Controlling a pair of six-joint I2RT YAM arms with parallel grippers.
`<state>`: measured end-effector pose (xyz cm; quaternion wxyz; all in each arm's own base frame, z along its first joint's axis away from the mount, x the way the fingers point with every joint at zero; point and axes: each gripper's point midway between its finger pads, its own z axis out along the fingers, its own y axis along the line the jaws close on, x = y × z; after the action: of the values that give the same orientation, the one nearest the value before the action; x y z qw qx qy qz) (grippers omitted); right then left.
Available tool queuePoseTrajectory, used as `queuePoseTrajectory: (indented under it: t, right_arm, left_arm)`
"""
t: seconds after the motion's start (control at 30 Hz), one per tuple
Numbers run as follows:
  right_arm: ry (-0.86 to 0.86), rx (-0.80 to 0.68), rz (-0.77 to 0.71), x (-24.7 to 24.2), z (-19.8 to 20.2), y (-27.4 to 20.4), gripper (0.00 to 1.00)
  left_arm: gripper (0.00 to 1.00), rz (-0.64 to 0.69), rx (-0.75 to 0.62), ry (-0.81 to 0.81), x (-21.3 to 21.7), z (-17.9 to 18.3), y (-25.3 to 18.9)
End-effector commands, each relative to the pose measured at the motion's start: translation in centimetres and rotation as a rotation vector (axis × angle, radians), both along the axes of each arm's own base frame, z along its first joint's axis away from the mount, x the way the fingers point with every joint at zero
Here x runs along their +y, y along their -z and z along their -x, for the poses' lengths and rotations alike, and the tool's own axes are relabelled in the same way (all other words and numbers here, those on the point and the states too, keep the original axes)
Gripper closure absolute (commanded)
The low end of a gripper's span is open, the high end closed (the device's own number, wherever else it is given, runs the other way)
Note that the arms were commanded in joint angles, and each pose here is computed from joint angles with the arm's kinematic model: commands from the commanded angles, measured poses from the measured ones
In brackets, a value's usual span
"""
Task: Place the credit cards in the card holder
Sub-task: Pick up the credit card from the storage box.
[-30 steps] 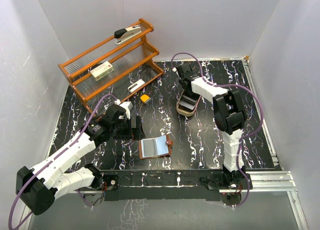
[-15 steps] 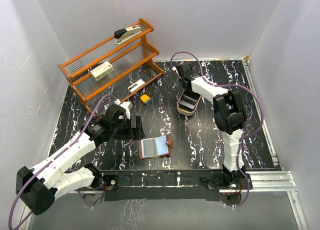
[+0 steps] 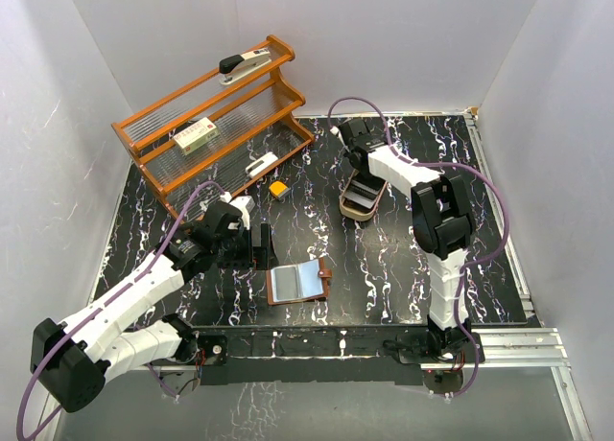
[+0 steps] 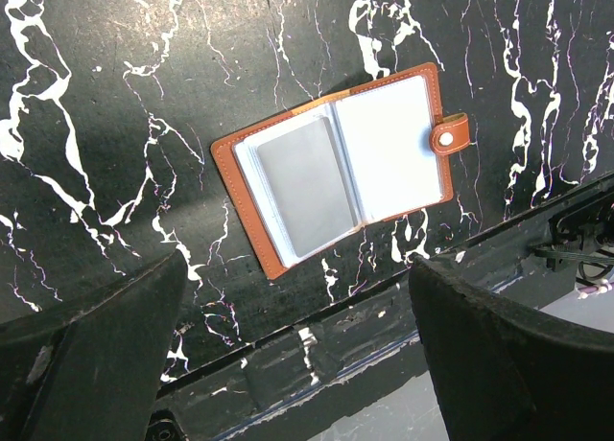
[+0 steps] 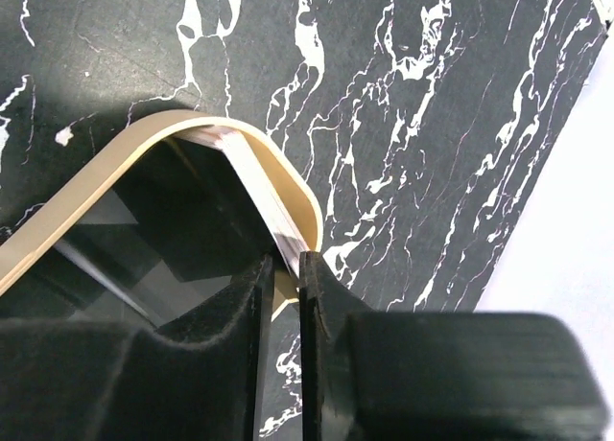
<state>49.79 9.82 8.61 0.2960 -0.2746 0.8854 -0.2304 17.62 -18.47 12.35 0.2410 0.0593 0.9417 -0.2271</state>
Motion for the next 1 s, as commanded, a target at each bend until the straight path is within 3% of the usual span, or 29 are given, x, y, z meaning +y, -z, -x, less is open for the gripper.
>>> queuePoseTrajectory:
  t: [0.0,0.13,0.4,0.6,0.83,0.93,0.97]
  right_arm:
    - [0.015,-0.107,-0.079,0.3,-0.6,-4.9,0.90]
    - [-0.007,-0.066,-0.136,1.1,0.7,-4.6,1.00]
    - [0.034,-0.025,-0.252,2.0,3.6,-5.5,1.00]
    - [0.142,-0.046,-0.454,3.4,6.4,-7.8,1.00]
    - [0.094,-0.095,-0.801,6.9,11.1,-13.0,1.00]
    - [0.074,-0.099,-0.898,7.9,13.5,-14.9,1.00]
    - [0.081,-0.102,-0.936,8.0,14.4,-15.5,1.00]
  left_arm:
    - [0.01,0.007,-0.011,0.010,0.1,0.1,-0.2]
    - [0.01,0.003,-0.005,0.007,0.2,0.2,0.0]
    - [0.05,-0.015,0.032,-0.017,0.3,0.3,0.6]
    - [0.15,0.022,0.080,-0.029,-0.3,0.8,1.3]
    - [0.39,0.101,0.137,-0.046,-1.5,1.5,2.0]
    - [0.61,0.129,0.160,-0.057,-2.0,1.6,2.4]
    - [0.75,0.136,0.167,-0.065,-2.1,1.6,2.5]
